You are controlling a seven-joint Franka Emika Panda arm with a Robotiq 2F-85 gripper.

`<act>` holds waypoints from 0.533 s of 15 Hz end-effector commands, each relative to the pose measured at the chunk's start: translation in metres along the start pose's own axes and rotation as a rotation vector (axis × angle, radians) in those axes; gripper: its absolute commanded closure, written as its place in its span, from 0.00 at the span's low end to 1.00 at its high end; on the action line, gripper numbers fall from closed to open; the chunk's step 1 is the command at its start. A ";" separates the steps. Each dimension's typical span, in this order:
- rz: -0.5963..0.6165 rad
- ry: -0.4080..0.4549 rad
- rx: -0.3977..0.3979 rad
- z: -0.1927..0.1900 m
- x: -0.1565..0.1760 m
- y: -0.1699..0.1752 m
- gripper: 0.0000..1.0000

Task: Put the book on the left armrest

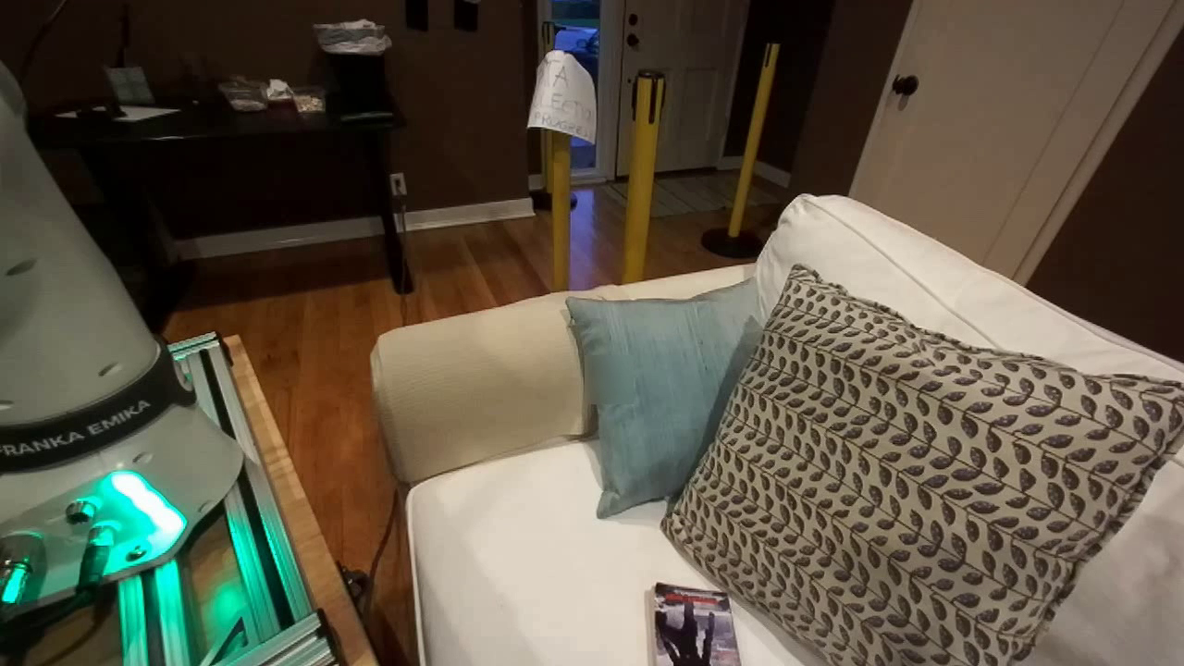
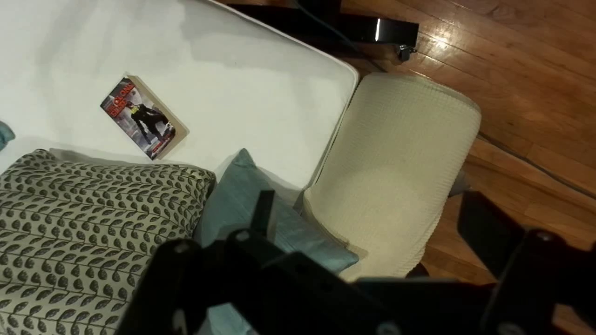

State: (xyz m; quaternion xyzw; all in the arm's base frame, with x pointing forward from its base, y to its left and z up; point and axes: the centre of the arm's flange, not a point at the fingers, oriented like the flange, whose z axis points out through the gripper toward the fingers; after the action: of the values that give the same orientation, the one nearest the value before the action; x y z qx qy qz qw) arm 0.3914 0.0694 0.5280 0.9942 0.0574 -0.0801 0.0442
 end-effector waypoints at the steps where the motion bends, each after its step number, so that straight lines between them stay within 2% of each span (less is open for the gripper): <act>1: 0.000 0.000 0.000 0.000 0.000 0.000 0.00; 4: -0.067 0.019 0.048 0.007 0.010 0.039 0.00; 8: -0.213 0.050 0.097 0.031 0.031 0.123 0.00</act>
State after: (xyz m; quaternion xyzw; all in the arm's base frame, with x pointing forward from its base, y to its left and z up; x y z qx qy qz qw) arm 0.4102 0.0043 0.5227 0.9926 0.1059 -0.0589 0.0095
